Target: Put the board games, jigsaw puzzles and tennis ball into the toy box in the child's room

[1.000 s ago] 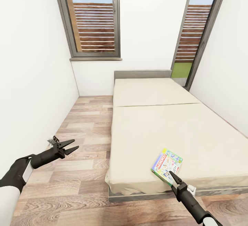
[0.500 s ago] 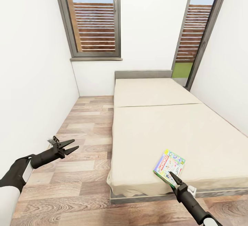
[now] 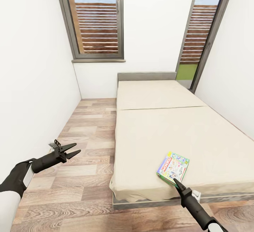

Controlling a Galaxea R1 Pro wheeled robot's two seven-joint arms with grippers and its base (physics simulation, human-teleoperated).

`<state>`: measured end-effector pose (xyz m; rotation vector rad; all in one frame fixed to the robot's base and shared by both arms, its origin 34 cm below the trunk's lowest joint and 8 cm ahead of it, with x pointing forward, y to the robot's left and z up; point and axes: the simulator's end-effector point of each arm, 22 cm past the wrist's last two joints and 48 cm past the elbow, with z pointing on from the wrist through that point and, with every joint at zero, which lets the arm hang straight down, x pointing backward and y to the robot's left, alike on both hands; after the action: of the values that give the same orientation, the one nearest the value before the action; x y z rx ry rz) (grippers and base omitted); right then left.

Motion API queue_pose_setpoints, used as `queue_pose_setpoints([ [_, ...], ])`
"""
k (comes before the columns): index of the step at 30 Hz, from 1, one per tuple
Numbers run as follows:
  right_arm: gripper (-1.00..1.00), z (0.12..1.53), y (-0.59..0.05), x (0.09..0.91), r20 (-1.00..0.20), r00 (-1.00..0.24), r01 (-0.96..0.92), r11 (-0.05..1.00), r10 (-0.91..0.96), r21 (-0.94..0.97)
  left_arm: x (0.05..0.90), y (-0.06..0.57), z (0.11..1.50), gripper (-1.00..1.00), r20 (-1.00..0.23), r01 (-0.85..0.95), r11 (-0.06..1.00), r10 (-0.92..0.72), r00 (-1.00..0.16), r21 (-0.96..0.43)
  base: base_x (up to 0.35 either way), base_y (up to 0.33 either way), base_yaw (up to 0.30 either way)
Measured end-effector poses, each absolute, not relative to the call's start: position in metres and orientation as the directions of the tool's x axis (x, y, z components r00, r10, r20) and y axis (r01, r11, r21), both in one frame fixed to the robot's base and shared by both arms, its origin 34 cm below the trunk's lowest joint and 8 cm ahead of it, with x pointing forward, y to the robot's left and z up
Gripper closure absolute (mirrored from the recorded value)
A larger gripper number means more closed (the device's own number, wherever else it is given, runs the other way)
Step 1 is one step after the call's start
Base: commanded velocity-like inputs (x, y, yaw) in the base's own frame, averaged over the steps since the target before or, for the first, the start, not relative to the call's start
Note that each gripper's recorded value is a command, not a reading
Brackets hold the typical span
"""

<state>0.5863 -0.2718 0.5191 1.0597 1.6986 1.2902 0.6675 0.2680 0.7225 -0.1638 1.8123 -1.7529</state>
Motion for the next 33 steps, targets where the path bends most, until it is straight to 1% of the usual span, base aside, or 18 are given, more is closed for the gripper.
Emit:
queue_pose_setpoints([
  [23, 1.0, 0.519, -0.273, 0.586, -0.076, -0.383, 0.175, 0.153, 0.92, 0.973, 0.667, 0.268, 0.721, -1.0, -0.329, 0.312, 0.117, -0.485, -0.81, -0.943, 0.0, 0.0, 0.0],
  [33, 1.0, 0.552, -0.273, 0.596, -0.086, -0.381, 0.138, 0.149, 0.92, 0.979, 0.67, 0.268, 0.742, -1.0, -0.328, 0.312, 0.117, -0.485, -0.81, -0.943, 0.0, 0.0, 0.0],
])
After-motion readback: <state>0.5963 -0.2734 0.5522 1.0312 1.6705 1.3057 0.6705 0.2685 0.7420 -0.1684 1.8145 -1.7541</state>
